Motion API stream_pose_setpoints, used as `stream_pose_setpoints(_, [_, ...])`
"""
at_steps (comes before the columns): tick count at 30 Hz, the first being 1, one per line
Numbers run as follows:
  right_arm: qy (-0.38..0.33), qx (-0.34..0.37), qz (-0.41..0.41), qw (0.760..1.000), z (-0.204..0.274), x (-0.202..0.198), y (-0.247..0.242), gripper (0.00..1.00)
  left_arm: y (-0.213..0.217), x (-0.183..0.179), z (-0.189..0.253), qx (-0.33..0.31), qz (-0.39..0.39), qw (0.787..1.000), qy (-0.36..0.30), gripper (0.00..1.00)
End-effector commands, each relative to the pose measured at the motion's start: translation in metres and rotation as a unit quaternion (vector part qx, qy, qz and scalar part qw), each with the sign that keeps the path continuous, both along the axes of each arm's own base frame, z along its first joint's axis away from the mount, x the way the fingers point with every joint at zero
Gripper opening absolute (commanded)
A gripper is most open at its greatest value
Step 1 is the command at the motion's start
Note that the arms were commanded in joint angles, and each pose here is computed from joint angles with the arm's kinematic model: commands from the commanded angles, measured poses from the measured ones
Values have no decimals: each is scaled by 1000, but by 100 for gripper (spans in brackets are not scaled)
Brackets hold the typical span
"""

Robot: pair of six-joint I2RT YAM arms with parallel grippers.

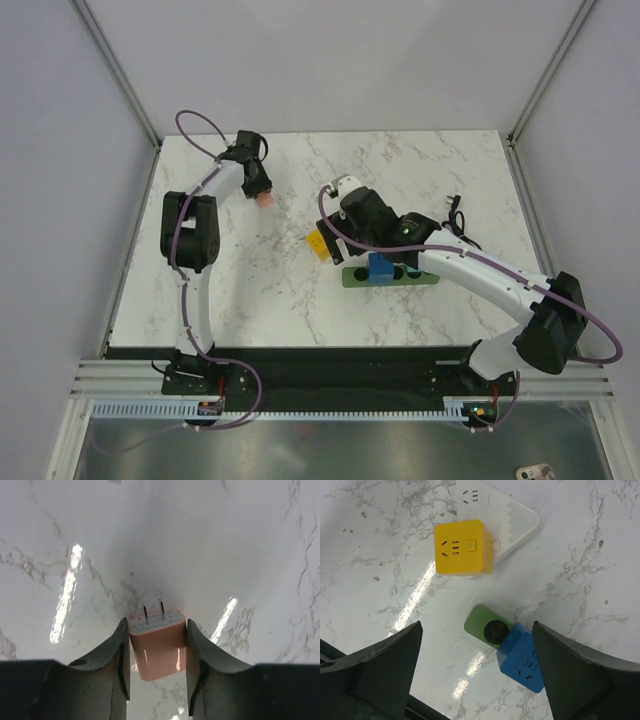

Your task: Insert the plug

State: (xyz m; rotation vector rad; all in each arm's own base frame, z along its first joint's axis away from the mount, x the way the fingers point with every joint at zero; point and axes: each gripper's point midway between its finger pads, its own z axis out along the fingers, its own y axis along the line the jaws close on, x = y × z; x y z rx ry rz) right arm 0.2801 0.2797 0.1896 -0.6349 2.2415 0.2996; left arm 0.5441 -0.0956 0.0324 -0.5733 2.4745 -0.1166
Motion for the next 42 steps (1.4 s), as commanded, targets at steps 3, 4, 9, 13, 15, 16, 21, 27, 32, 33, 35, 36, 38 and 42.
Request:
stream_pose_setpoints(3, [2,37,-25,999,4,1,3,98,-8,-52,25,-11,-69,997,27,19])
stream_pose_setpoints(4, [3,52,-31,998,5,0,5,98,-11,-65,20,-22,-73,996,39,12])
stream_pose_setpoints(9, [11,172,-77,982,19,4,27,98,-50,-94,79,-151,-107,982,-30,2])
stream_pose_setpoints(13, [1,210,-108,972,35,12,31,97,-57,-120,104,-192,-115,974,-43,2])
stream_pose_setpoints(15, [-11,229,-118,966,43,17,31,98,-57,-128,125,-203,-112,971,-63,2])
stream_pose_setpoints(16, [-13,238,-119,964,45,16,31,97,-56,-135,124,-207,-106,971,-60,2])
stream_pose_setpoints(21, [-26,343,-130,930,71,24,48,95,-73,-158,164,-316,-62,942,-92,2])
stream_pose_setpoints(27, [-49,444,-150,882,78,40,62,85,-93,-188,210,-439,-61,890,-107,2])
stream_pose_setpoints(32, [-49,485,-105,867,91,43,88,77,-92,-206,230,-477,-40,871,-116,2])
stream_pose_setpoints(33, [-53,495,-95,862,96,44,94,76,-93,-209,227,-481,-38,869,-112,2])
stream_pose_setpoints(35, [-54,505,-81,857,100,42,101,76,-93,-213,229,-488,-39,865,-110,2])
stream_pose_setpoints(36, [-53,505,-81,858,98,44,104,75,-93,-214,230,-490,-37,864,-109,2])
stream_pose_setpoints(38, [-51,507,-74,857,97,42,109,75,-94,-216,230,-495,-35,862,-105,2])
stream_pose_setpoints(42, [-46,509,-57,858,91,41,121,74,-94,-217,231,-498,-33,860,-104,2])
